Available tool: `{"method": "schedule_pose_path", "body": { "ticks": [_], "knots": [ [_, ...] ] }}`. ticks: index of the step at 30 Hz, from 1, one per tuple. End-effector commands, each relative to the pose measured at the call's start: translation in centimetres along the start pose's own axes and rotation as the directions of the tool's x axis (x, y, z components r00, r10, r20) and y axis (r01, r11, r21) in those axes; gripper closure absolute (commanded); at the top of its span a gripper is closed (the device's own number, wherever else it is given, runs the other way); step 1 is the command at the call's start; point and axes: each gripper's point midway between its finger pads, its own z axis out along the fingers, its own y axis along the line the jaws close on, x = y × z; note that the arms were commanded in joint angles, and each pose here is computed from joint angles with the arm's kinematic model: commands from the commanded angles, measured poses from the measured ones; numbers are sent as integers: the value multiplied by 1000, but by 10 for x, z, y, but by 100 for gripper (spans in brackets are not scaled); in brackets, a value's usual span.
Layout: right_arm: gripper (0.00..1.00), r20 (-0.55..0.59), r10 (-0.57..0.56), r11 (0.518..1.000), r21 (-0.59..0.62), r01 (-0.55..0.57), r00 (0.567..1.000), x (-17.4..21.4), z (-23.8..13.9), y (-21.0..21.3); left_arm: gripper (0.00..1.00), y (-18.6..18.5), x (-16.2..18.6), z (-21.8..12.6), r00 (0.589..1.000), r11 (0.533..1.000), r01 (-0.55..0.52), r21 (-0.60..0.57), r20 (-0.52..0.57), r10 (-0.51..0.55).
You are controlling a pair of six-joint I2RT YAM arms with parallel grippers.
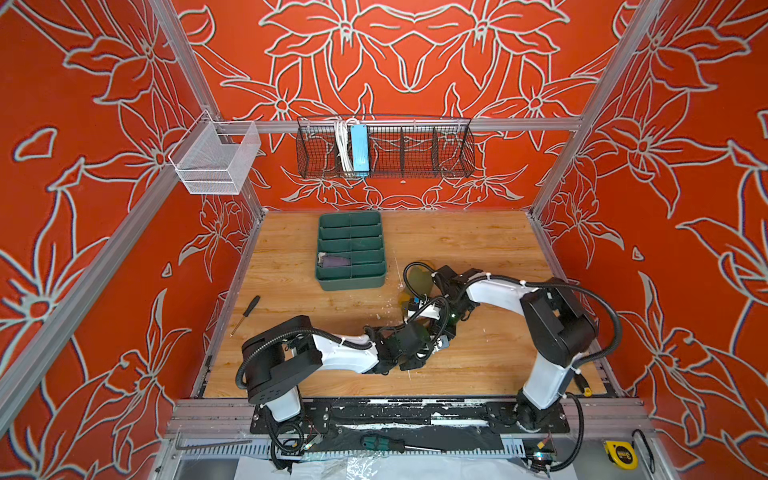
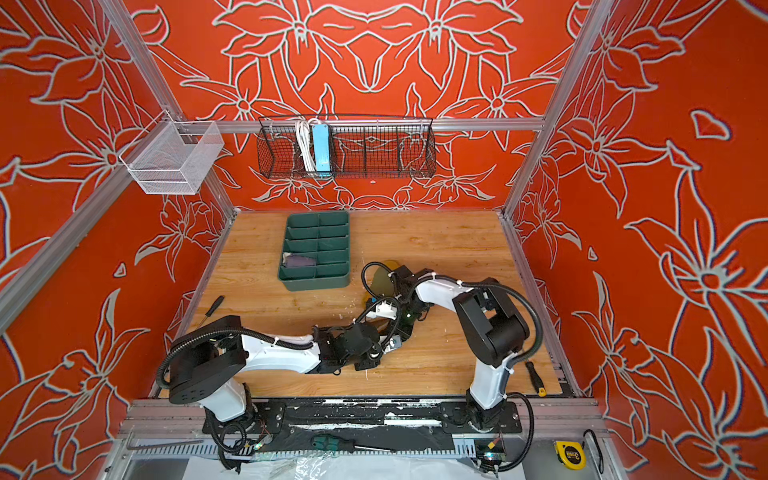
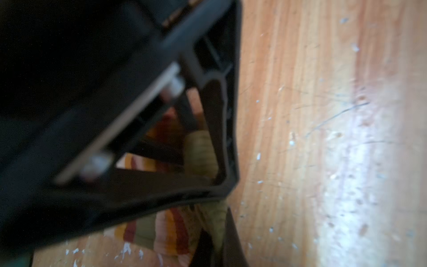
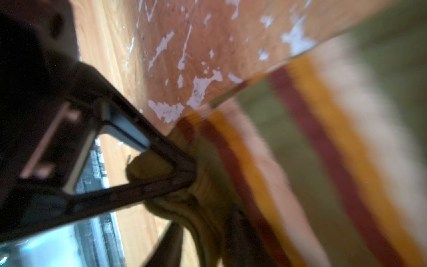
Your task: Roll the socks
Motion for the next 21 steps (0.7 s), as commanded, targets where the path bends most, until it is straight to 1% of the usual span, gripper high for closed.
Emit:
{"method": "schedule_pose_path", "body": {
  "ticks": [1,3,5,8,9,11,12,14,15,16,17,18,19,20,21],
  "knots": [
    [44,10,-46,975,218,42,999,9,-14,-22,100,-11,35,-5,989,994,72,83,-135,-60],
    [38,62,-85,948,313,61,994,5,-28,-25,100,-15,36,-5,987,990,87,112,-142,-70],
    [35,111,-118,903,426,60,987,3,-46,-31,100,-16,37,-4,986,986,97,135,-148,-77],
    [32,184,-158,806,591,19,970,-4,-79,-43,100,-18,38,0,981,975,131,179,-165,-102],
    [32,205,-165,761,649,-8,965,-4,-93,-49,100,-18,38,1,978,968,147,204,-175,-112],
    [29,257,-160,656,749,-93,953,-3,-123,-63,100,-19,38,1,973,953,180,245,-185,-136],
    [29,290,-151,589,794,-150,945,-1,-143,-70,100,-20,37,0,970,939,199,280,-191,-148],
    [27,356,-135,434,860,-268,925,5,-184,-83,100,-24,35,-4,964,905,235,355,-202,-171],
    [29,392,-143,348,879,-324,909,7,-208,-84,100,-23,34,-5,960,892,255,373,-210,-186],
    [32,423,-163,277,887,-370,891,8,-229,-82,100,-24,32,-8,957,871,272,409,-208,-201],
    [33,447,-192,232,886,-402,874,8,-246,-77,100,-25,28,-11,954,850,288,441,-204,-217],
    [34,476,-230,212,876,-433,849,7,-259,-68,100,-24,25,-13,948,827,313,468,-203,-244],
    [34,498,-273,222,865,-450,823,4,-268,-57,100,-23,24,-16,941,799,337,497,-207,-268],
    [34,500,-319,260,863,-433,805,-1,-269,-46,100,-20,24,-16,932,782,362,507,-216,-291],
    [35,492,-365,312,865,-394,790,-6,-267,-32,100,-17,23,-18,922,757,387,527,-226,-314]
  ]
}}
